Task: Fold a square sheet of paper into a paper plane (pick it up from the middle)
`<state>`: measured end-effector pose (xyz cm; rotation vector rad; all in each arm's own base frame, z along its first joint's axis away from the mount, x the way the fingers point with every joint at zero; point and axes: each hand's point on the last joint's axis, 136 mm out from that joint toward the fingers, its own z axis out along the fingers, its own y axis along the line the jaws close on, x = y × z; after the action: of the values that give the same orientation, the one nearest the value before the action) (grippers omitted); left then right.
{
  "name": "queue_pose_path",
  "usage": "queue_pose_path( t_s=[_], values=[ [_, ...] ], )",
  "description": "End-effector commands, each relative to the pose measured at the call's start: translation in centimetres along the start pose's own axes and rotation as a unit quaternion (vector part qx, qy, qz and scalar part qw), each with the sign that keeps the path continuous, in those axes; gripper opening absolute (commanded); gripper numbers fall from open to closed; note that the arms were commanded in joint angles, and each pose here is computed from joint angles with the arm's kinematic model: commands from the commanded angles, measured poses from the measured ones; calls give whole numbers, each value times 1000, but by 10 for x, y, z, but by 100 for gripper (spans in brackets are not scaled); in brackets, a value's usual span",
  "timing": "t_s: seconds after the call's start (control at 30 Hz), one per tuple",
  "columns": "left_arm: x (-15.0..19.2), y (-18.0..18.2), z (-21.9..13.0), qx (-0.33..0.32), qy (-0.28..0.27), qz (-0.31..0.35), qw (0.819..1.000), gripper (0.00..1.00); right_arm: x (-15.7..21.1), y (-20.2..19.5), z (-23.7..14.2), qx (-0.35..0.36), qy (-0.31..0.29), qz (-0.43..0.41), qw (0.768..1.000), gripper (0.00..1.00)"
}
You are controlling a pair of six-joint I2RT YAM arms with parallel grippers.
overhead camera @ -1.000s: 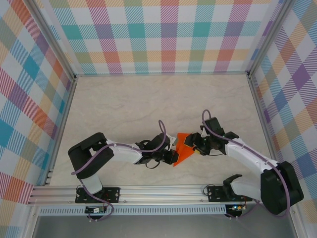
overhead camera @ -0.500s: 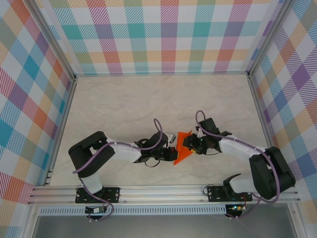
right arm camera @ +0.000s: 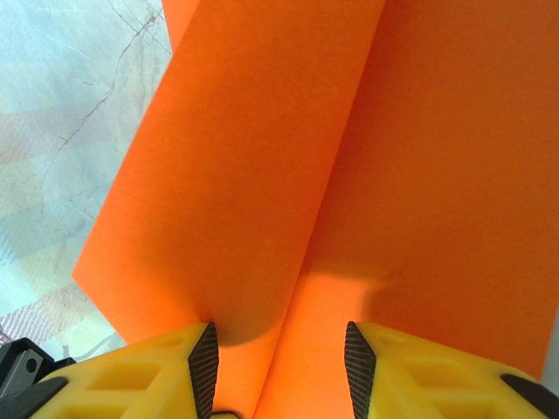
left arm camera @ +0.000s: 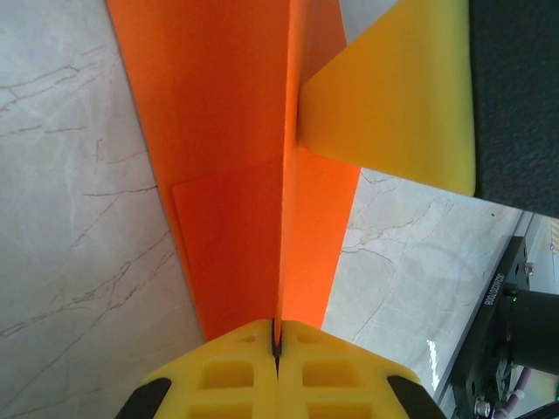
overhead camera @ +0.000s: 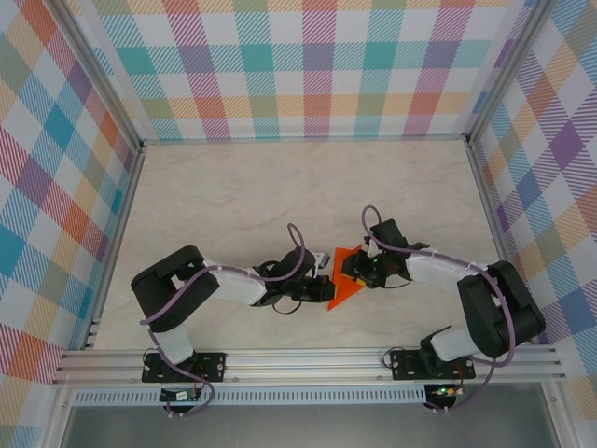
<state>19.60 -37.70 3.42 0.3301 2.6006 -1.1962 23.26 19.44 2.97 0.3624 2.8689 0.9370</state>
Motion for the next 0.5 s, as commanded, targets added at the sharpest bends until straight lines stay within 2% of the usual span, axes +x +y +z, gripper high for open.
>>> queue_pose_path(
  t_s=[0.0, 0.27, 0.47],
  values=[
    [1, 5, 1, 5, 2, -8, 1000, 5, -9, 8, 0, -7, -6, -14, 1000, 45],
    [2, 5, -13, 2, -12, -9, 1000, 36, -6, -7, 12, 15, 7, -2, 1000, 46],
    [-7, 3, -25, -7, -25, -12, 1000, 40, -7, -11, 13, 28, 7, 4, 1000, 46]
  ],
)
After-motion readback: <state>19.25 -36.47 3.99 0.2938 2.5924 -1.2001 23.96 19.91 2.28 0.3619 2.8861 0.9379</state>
